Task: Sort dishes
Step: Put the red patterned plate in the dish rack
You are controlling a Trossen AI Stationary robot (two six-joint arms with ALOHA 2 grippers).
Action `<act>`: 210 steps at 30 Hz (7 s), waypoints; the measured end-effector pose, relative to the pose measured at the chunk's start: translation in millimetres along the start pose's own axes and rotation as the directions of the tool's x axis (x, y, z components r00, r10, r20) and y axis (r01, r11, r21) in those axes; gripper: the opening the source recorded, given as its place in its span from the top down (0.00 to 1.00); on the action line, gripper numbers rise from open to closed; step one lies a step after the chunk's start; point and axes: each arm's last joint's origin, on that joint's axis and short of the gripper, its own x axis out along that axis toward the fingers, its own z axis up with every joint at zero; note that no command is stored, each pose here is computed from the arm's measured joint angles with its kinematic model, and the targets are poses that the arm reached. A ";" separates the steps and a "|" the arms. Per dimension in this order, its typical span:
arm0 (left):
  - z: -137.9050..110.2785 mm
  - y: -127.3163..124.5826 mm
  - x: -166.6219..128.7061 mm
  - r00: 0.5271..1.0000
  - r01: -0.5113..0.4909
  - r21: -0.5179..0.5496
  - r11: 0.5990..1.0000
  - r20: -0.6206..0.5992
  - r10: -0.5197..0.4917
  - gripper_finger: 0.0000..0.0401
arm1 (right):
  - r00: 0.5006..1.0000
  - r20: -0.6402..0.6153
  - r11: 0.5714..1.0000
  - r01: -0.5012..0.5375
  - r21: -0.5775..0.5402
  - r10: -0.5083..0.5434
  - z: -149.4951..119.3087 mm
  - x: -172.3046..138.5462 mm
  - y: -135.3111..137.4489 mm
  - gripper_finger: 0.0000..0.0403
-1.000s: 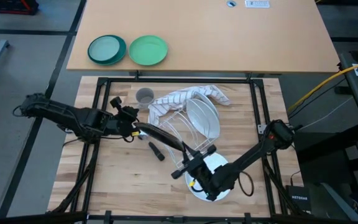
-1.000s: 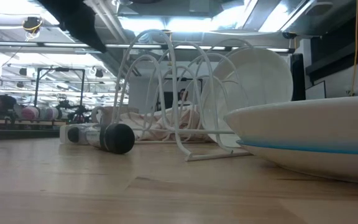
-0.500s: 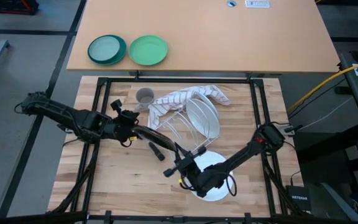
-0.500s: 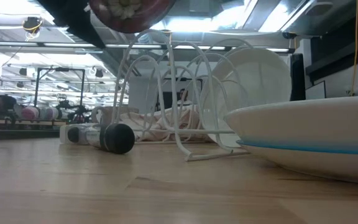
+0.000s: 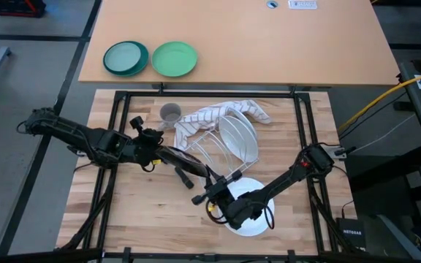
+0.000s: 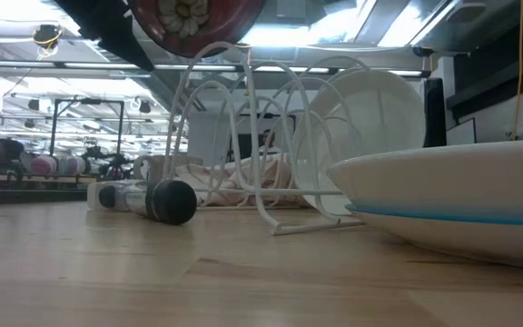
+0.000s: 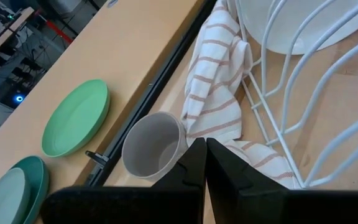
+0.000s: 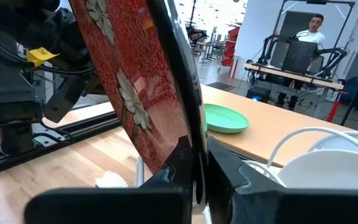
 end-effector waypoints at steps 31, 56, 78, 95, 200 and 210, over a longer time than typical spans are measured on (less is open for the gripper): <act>1.3 18.0 20.4 0.993 -0.090 0.102 0.991 -0.073 0.098 1.00 | 1.000 -0.002 1.000 -0.001 -0.024 0.001 -69.8 2.1 19.8 0.95; 7.7 4.5 26.1 0.992 0.107 0.073 0.992 -0.072 -0.101 1.00 | 1.000 0.001 0.996 0.007 -0.093 -0.007 -70.6 -0.7 18.3 0.94; 10.4 64.2 -21.6 0.997 -0.058 0.158 0.986 0.064 0.049 1.00 | 1.000 -0.002 0.995 -0.005 -0.102 0.005 -70.0 0.7 18.5 0.95; -30.9 94.2 -63.6 0.817 0.574 0.036 0.818 0.035 -0.575 0.61 | 1.000 -0.001 0.995 0.003 -0.099 -0.003 -69.9 1.6 18.3 0.95; -1.1 -56.9 65.5 0.846 0.491 0.541 0.684 -0.109 -0.521 0.83 | 0.954 0.037 0.888 -0.262 -0.377 0.297 6.9 -73.4 -3.7 0.51; -1.8 -51.5 56.2 0.859 0.495 0.435 0.752 -0.116 -0.499 0.61 | 0.954 0.037 0.886 -0.262 -0.383 0.298 6.2 -73.4 -3.5 0.51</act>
